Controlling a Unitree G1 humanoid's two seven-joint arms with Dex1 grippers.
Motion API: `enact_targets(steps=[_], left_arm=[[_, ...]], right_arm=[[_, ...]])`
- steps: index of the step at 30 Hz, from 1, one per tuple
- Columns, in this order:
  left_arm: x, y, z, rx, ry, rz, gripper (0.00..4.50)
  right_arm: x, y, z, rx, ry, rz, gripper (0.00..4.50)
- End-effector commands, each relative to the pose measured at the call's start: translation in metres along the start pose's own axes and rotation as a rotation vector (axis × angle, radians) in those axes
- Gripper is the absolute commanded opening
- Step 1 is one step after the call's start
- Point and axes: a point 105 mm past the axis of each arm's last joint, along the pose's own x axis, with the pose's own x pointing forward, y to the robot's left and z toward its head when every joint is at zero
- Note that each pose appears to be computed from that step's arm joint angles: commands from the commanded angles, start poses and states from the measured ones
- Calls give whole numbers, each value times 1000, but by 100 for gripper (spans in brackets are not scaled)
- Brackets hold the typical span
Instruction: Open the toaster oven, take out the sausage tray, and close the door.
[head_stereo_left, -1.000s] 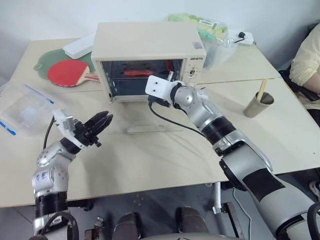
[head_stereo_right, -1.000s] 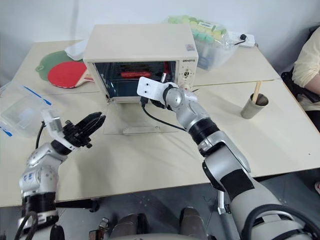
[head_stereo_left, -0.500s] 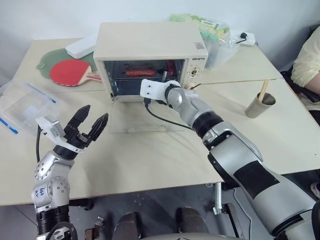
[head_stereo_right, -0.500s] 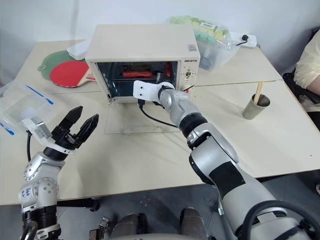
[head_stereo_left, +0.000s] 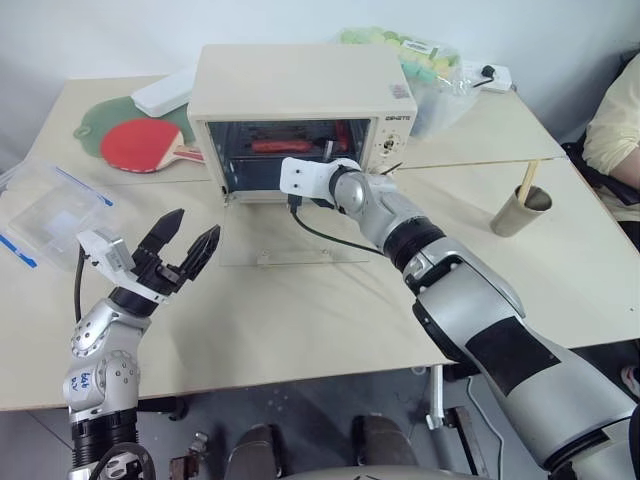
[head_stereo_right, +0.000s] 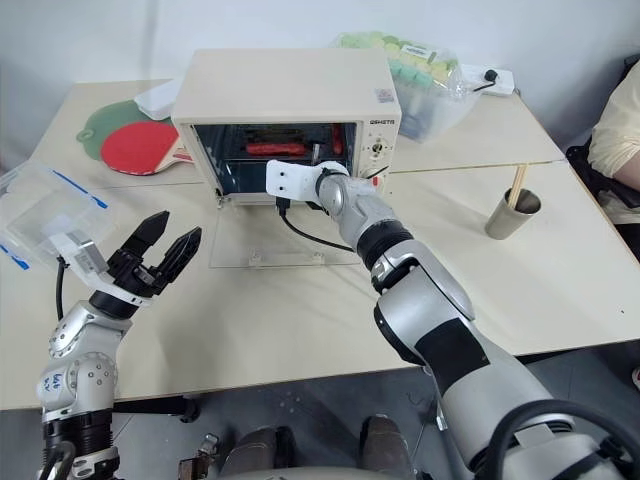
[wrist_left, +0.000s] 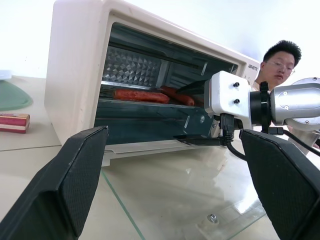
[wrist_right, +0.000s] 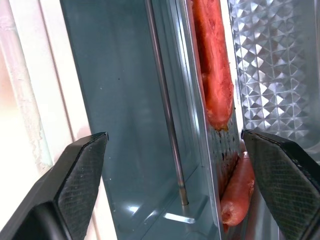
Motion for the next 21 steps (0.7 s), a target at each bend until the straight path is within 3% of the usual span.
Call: enact_targets(steps=[1, 12, 21], left_arm=[[3, -3, 9, 26, -26, -27, 450], [3, -2, 9, 33, -18, -22, 450], [6, 0, 7, 30, -11, -18, 450]], right_arm=[[0, -13, 12, -11, -26, -31, 358], [-1, -21, 15, -49, -37, -78, 4], [-2, -19, 23, -74, -80, -83, 4]])
